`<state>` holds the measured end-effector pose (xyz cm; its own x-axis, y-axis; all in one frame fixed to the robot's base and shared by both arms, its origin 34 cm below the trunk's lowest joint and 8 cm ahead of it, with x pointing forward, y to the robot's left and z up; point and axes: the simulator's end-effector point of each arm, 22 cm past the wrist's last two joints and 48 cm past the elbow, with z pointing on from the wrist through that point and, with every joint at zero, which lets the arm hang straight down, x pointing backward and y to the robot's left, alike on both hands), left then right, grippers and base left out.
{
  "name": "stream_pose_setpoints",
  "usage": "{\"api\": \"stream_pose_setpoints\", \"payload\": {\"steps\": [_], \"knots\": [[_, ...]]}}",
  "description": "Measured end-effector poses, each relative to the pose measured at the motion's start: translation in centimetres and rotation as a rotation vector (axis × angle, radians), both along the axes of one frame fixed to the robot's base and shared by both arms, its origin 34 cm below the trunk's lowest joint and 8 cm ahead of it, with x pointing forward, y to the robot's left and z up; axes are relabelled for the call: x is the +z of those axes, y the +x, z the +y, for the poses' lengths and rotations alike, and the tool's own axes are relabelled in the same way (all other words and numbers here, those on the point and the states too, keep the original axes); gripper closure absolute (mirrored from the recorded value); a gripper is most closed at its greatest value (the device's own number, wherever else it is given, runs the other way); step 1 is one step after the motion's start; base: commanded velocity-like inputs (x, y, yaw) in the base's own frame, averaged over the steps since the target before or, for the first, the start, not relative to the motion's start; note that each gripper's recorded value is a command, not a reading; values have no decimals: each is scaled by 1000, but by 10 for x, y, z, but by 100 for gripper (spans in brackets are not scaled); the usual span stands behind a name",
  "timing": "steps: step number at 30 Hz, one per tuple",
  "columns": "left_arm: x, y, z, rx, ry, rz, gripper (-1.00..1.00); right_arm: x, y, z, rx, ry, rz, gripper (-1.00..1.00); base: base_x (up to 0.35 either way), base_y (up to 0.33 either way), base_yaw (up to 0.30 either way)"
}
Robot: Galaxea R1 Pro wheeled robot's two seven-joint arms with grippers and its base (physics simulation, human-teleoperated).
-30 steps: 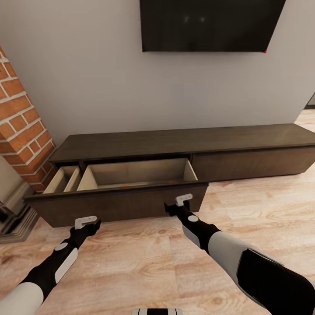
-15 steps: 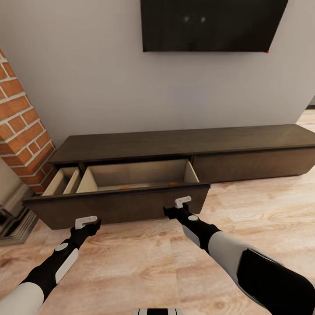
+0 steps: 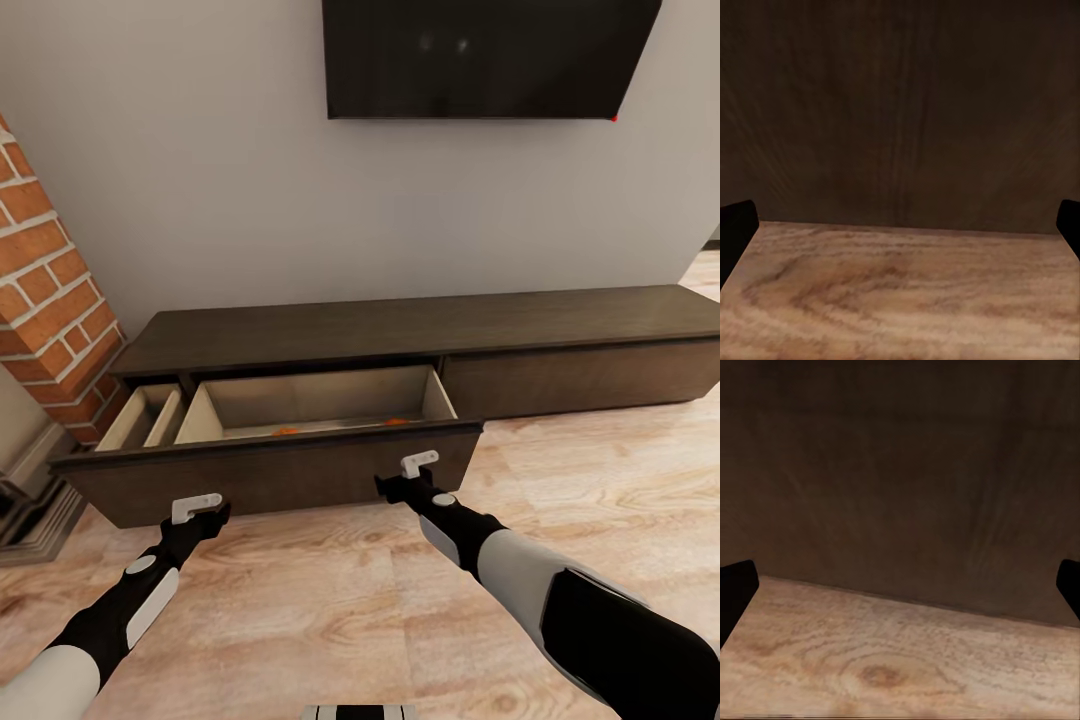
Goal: Place each of the two pumpkins and all three candles from the living room inside a cabinet in the living room (use any cabinet), then make sure every cabinet is closed, and position the cauldron so it is next to a table in the living room.
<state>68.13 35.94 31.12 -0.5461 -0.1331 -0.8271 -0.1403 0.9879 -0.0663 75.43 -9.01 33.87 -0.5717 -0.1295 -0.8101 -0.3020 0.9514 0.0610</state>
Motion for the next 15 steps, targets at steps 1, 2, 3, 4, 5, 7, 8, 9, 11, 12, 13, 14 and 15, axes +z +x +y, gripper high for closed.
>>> {"api": "stream_pose_setpoints", "payload": {"steps": [1, 2, 3, 4, 5, 7, 8, 9, 11, 12, 13, 14, 15], "knots": [[0, 0, 0, 0, 0, 0, -100, -2, -1, -1, 2, 0, 5, -100, 126, 34, 0], [0, 0, 0, 1, 0, 0, -100, -3, -2, -3, 3, 0, 11, -100, 189, 64, 0], [0, 0, 0, 1, 0, 1, -100, -5, -3, -4, 2, 0, 14, -100, 226, 71, 0], [0, 0, -1, 2, 0, 2, -100, -6, -4, -5, 2, -1, 17, -100, 226, 62, 0], [0, 0, -1, 2, 0, 2, -100, -6, -4, -5, 2, -2, 18, -100, 173, 40, 0], [0, 0, -1, 3, 0, 1, -100, -7, -4, -6, 1, -2, 21, -100, 91, 21, 0], [0, 0, -1, 3, 0, 1, -100, -7, -5, -6, 1, -3, 23, -100, 45, 10, 0], [0, 0, -1, 3, 0, 0, -100, -8, -5, -7, 1, -4, 23, -100, 23, 5, 0], [0, 0, -1, 4, 1, 0, -100, -8, -5, -7, 1, -5, 24, -100, 12, 3, 0], [0, 0, -1, 3, 2, 0, -100, -8, -5, -7, 2, -4, 24, -100, 6, 1, 0], [0, 0, -1, 3, 2, 0, -100, -8, -5, -7, 4, -4, 23, -100, 4, 1, 0], [0, 0, -1, 4, 2, 0, -100, -8, -5, -6, 5, -3, 22, -100, 2, 1, 0], [0, 0, -1, 3, 2, 0, -100, -8, -5, -6, 7, -4, 21, -100, 2, 0, 0]]}}
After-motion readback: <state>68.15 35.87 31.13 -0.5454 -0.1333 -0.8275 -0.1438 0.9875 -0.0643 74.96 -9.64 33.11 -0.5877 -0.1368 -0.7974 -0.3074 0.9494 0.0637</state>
